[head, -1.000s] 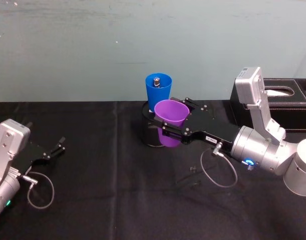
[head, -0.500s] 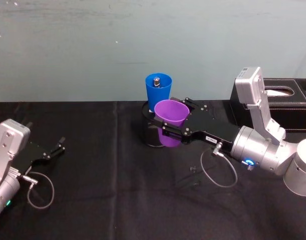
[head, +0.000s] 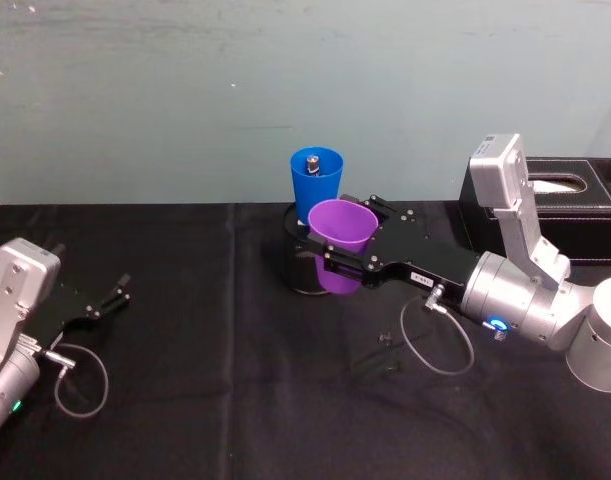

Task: Pick up one cup with a gripper and tap it against the other cup.

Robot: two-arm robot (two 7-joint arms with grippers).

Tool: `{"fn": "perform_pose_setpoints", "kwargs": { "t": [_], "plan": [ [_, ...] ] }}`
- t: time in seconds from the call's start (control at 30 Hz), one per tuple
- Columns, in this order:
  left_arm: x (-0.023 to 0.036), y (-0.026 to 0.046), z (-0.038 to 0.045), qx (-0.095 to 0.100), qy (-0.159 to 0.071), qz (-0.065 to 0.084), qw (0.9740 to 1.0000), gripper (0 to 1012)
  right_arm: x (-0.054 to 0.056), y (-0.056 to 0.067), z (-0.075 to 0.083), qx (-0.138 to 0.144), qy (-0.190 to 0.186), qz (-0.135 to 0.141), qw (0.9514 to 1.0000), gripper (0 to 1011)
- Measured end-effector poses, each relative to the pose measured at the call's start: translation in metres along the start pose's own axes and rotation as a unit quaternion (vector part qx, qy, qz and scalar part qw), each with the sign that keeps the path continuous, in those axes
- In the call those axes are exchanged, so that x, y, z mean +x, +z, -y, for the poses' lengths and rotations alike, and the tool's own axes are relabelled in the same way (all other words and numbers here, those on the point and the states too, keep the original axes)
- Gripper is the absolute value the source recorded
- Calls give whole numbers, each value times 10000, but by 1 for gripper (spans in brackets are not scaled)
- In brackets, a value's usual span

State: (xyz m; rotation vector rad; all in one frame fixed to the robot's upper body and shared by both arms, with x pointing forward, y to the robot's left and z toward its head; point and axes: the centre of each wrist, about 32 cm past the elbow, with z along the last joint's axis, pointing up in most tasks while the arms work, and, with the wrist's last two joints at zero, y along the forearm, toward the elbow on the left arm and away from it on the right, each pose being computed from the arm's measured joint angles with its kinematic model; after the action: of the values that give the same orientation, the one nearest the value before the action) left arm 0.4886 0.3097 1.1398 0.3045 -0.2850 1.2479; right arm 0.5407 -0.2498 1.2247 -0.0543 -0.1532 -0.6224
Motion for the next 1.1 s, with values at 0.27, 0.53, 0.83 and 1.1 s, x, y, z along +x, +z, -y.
{"fn": "perform_pose_setpoints", "kwargs": {
  "t": [0.27,0.53,0.83,1.1],
  "plan": [
    [0,0,0,0,0,0,10000,1000,0,0,0,0,0,0,10000,752],
    [0,0,0,0,0,0,10000,1000,0,0,0,0,0,0,10000,752],
    [0,0,0,0,0,0,10000,1000,0,0,0,0,0,0,10000,752],
    [0,0,0,0,0,0,10000,1000,-12,-26,-13,-66,-166,-69,9998,752]
  ]
}}
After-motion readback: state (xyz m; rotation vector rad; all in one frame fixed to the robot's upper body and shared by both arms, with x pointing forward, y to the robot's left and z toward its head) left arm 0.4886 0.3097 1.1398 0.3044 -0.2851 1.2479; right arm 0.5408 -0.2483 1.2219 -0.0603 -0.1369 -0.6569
